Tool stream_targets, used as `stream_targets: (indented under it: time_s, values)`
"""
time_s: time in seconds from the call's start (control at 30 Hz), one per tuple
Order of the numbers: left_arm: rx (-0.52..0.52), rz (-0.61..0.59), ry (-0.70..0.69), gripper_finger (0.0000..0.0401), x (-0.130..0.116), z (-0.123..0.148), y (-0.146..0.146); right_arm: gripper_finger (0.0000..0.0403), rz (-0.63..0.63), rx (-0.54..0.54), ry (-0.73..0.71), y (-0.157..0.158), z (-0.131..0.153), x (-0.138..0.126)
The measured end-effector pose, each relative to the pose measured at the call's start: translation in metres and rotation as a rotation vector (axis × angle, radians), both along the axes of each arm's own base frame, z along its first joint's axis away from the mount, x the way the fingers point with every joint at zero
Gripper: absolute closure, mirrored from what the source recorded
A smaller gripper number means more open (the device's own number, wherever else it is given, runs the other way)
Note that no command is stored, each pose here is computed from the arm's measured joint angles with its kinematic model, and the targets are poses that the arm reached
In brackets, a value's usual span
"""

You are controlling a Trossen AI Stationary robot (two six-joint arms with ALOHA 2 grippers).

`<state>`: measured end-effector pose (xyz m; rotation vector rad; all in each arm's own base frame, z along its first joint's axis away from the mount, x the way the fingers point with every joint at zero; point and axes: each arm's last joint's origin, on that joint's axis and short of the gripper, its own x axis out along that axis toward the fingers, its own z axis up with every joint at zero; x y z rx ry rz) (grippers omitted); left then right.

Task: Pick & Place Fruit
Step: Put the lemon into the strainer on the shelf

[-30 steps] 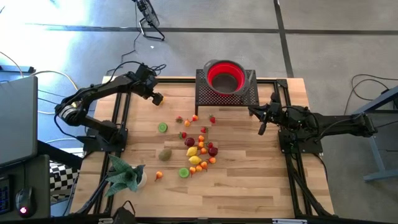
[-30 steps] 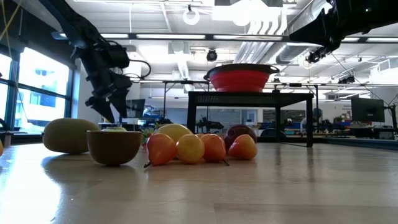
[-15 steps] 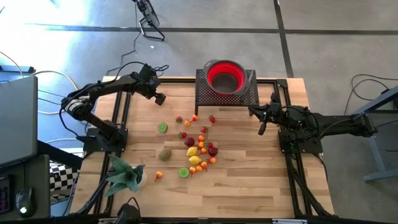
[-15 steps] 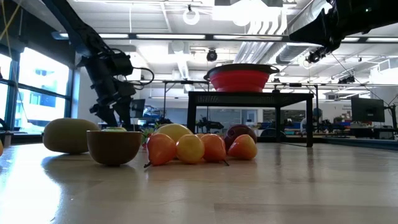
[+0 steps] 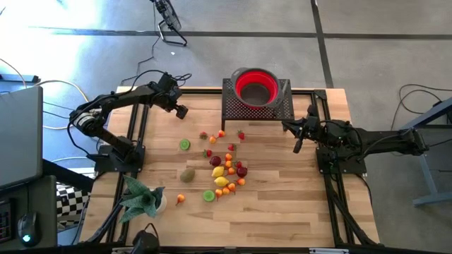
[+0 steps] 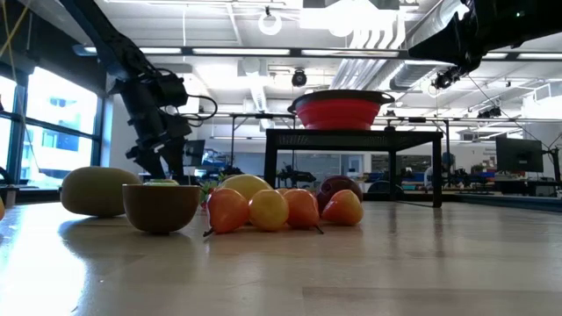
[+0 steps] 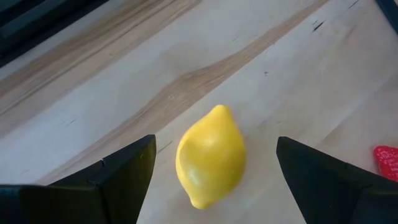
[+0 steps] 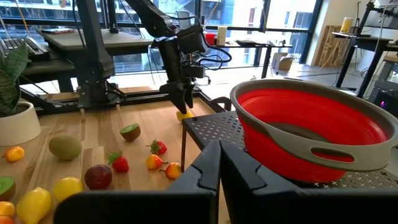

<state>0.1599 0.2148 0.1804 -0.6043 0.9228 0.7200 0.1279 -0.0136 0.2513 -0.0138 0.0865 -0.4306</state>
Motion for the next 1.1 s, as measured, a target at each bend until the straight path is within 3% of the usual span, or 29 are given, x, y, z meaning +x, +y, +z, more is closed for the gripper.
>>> stream_targets:
  time_s: [0.47,1.1]
  values:
    - [0.017,0.059,0.025,0.0073,-0.001,0.0,0.001,0.04,0.0,0.0,0.002,0.0,0.0,0.0]
    - [0.049,0.015,0.065,0.0073,0.007,-0.002,-0.006,0.04,-0.001,0.01,0.016,0.0,-0.002,0.0]
